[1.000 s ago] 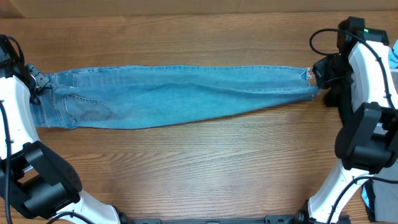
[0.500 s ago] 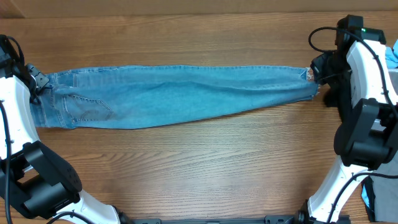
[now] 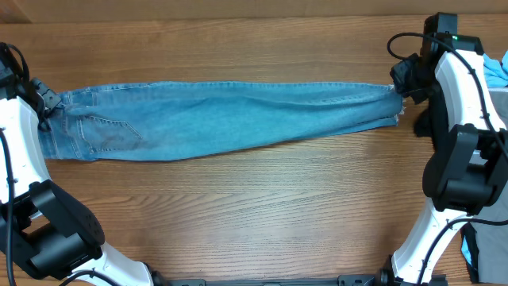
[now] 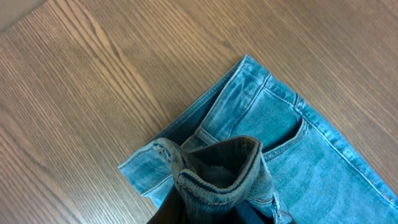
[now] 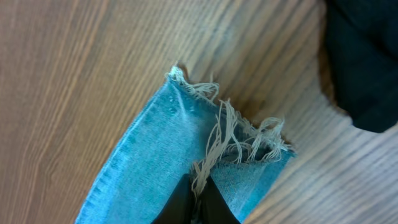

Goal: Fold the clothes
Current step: 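Lower the folded edge onto the top half and open both grippers, then raise both grippers away from the folded jeans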

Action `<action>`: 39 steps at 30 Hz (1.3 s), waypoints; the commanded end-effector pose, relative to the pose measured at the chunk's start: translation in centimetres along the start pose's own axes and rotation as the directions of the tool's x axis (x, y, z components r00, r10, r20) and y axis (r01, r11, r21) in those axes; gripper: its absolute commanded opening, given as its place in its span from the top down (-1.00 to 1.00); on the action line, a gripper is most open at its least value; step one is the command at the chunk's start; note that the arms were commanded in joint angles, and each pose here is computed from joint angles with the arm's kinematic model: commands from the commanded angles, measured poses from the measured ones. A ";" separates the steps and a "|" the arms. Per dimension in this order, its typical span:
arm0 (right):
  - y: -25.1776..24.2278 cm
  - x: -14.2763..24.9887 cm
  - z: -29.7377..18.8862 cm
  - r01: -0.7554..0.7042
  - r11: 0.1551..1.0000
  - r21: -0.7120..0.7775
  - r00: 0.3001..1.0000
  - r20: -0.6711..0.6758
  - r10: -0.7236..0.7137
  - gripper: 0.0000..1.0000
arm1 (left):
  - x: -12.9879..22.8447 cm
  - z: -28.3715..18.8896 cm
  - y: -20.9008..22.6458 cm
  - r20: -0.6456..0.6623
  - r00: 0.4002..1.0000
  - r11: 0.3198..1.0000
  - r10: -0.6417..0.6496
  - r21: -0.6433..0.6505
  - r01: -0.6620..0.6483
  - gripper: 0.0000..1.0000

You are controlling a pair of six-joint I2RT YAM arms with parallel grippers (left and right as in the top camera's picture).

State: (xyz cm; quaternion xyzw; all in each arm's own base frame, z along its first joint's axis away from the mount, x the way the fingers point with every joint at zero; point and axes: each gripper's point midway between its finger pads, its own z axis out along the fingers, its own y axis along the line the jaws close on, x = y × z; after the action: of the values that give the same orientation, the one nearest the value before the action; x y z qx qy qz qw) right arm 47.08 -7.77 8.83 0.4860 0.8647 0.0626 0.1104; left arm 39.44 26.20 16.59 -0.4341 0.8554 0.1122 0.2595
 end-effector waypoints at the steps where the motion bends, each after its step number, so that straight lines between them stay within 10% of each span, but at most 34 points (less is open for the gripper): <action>1: 0.9 -1.4 -0.4 -0.002 1.000 -0.017 0.998 0.062 0.003 0.92 | -2.1 -0.6 0.3 0.075 0.997 0.999 -0.033 -0.027 0.035 0.85; 4: 1.1 -1.5 -0.4 -0.008 1.000 -0.023 0.998 0.066 0.010 0.91 | -2.3 -0.6 0.3 0.084 0.996 0.999 -0.035 -0.024 0.037 0.84; 5: 1.2 -1.6 -0.4 -0.012 1.000 -0.027 0.997 0.070 0.014 0.39 | -2.5 -0.6 0.2 0.090 0.995 0.999 -0.037 -0.021 0.039 0.59; 7: 1.4 -1.8 -0.4 -0.010 0.999 -0.039 0.997 0.078 0.013 -0.54 | -2.9 -0.6 0.0 0.108 0.993 0.999 -0.041 -0.009 0.042 -0.79; 8: 1.7 -2.0 -0.4 -0.004 0.999 -0.051 0.996 0.084 0.008 -0.77 | -3.3 -0.6 -0.2 0.122 0.992 0.999 -0.039 -0.003 0.039 -1.00; 14: 8.8 -1.9 -2.4 0.369 0.858 -0.357 0.929 0.155 -0.335 -1.00 | -6.7 -3.9 -3.1 0.218 0.976 0.988 0.027 0.144 -0.059 -1.00; 25: 8.4 -2.0 -6.6 0.516 0.807 -0.287 0.857 0.183 -0.482 -1.00 | -2.3 -6.7 -5.5 0.013 0.994 0.944 0.111 0.311 -0.110 -0.69; 30: 5.3 -0.7 -5.9 0.488 0.849 -0.202 0.872 0.071 -0.484 -1.00 | 1.7 -9.4 -11.5 0.126 0.864 0.689 0.488 0.552 -0.470 -0.56; 39: 1.7 1.9 -5.7 0.454 0.881 -0.135 0.878 -0.100 -0.468 -1.00 | 10.6 -13.5 -21.2 0.316 0.497 0.326 0.808 0.463 -0.824 -0.65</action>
State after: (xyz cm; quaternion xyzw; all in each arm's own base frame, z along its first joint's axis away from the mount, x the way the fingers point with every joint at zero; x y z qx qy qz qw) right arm 46.37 -4.93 14.07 0.2553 0.9547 0.1188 0.0958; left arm 45.95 6.15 21.71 0.0127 0.9564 -0.0721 0.2827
